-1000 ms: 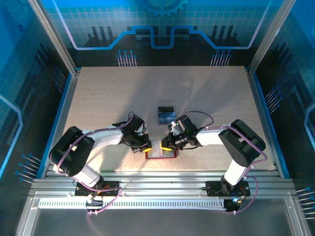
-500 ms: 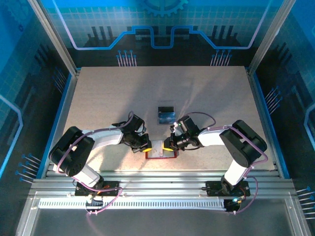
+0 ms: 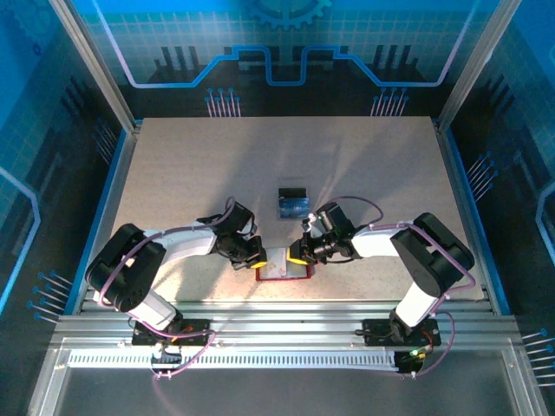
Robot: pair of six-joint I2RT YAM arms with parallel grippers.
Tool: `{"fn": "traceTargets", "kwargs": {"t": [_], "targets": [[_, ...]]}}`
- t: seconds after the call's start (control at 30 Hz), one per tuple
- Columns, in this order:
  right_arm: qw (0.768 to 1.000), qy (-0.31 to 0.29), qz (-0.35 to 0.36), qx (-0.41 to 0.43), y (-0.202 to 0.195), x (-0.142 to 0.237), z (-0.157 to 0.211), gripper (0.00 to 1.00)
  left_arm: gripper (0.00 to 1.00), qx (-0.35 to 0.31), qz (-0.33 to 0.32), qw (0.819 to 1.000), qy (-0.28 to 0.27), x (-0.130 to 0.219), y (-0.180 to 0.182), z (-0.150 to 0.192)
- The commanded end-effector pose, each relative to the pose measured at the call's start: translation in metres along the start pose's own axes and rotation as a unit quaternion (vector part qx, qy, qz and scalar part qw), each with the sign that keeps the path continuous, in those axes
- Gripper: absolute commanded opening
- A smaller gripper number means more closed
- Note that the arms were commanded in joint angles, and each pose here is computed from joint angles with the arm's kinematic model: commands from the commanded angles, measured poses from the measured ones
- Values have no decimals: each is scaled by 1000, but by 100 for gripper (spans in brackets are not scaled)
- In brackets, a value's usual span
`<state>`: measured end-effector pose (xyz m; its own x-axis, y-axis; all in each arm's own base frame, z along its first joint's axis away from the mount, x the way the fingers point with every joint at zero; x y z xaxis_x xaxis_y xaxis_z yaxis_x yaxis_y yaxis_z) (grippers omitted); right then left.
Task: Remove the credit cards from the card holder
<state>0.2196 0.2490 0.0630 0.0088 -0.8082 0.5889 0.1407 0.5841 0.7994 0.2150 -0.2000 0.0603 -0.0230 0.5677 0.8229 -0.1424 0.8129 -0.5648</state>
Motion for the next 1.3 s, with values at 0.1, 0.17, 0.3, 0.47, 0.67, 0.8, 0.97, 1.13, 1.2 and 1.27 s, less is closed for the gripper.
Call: {"fn": "traceTargets", "kwargs": {"t": [0.1, 0.17, 0.3, 0.47, 0.67, 0.8, 0.97, 1.13, 1.2, 1.27], "targets": [[1000, 19, -21, -3, 1, -9, -1, 18, 7, 25, -64, 997, 28, -7, 30, 17], [1000, 19, -21, -3, 0, -11, -1, 18, 7, 25, -64, 997, 28, -6, 30, 18], [1000, 19, -16, -7, -2, -13, -1, 18, 7, 26, -63, 997, 27, -6, 31, 18], [999, 23, -22, -6, 0, -14, 0, 16, 7, 24, -61, 997, 27, -7, 30, 17], [999, 25, -26, -2, 4, -15, 1, 16, 7, 24, -61, 997, 28, -7, 30, 18], [999, 25, -28, 0, 7, -14, 0, 14, 7, 24, -61, 997, 27, -7, 30, 18], [999, 26, -28, 2, 8, -14, 1, 14, 7, 25, -59, 998, 26, -7, 30, 17], [999, 27, -28, 1, 8, -16, 1, 14, 7, 26, -61, 997, 28, -7, 31, 18], [999, 27, -27, 1, 7, -16, 1, 14, 7, 24, -60, 998, 26, -7, 30, 18], [999, 27, -27, 2, 7, -16, 1, 14, 7, 25, -61, 997, 27, -7, 31, 18]]}}
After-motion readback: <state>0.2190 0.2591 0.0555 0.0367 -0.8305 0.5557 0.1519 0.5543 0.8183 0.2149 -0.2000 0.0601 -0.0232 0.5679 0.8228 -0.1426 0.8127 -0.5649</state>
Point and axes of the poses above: each hand's point on the last joint's axis, 136 mm out from that joint toward the fingers, its own x axis back along the fingers, its own y axis along the line the jaws close on, z = x × y, the point moved 5 cm from there along x, back along the fingers, and after that the axes turned 7 degrees about -x, right-handed, at the moved point
